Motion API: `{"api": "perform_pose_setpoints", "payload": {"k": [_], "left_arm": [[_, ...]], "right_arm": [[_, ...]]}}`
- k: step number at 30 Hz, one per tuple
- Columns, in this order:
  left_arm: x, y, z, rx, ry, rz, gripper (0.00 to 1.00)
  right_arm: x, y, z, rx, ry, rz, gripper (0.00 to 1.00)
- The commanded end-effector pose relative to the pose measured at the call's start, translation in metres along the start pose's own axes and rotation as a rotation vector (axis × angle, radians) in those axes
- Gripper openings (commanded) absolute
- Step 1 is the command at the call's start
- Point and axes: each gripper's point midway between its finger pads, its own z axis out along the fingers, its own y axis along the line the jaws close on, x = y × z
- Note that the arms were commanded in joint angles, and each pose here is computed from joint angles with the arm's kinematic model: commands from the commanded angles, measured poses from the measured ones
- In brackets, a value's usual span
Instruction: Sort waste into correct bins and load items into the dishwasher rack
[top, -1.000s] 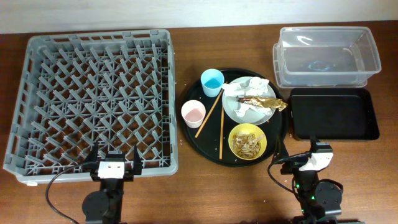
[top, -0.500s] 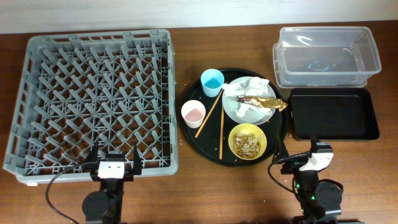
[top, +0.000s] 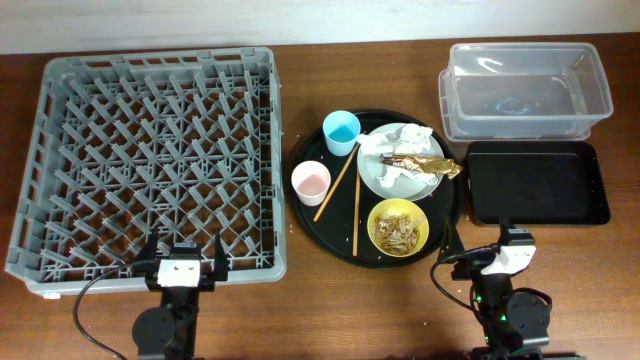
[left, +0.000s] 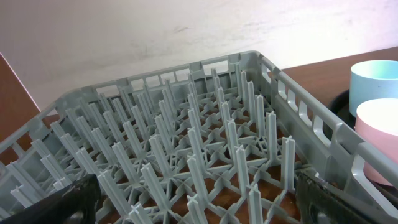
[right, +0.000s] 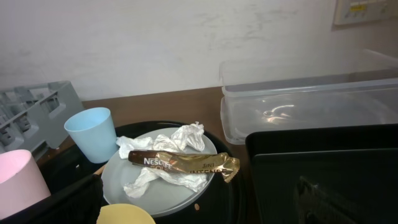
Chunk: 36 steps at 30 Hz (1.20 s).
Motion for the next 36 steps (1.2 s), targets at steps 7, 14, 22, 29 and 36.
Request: {"api": "perform_pose_setpoints", "payload": {"k": [7,14,22,29,36], "left_arm": [[0.000,0.000,0.000,0.003,-0.003,0.015,0.99],[-0.035,0.007,-0.003,-0.026,-0.145,0.016,0.99],[-0.085,0.017,-0.016,-0.068,-0.349,0.017,0.99],[-0.106,0.021,-0.025,-0.086,-0.437,0.017,0.99],[-0.171,0.034,-0.063,-0.133,-0.663,0.018,0.99]], "right_arm": [[0.002,-0.003,0.000,0.017,0.001,-0.002,0.98],[-0.040,0.004,-0.004,-0.014,-0.171,0.005,0.99],[-0.096,0.013,-0.020,-0.045,-0.313,0.008,0.98],[-0.103,0.019,-0.024,-0.073,-0.327,0.003,0.98],[-0.136,0.023,-0.037,-0.074,-0.439,-0.059,0.99]]}}
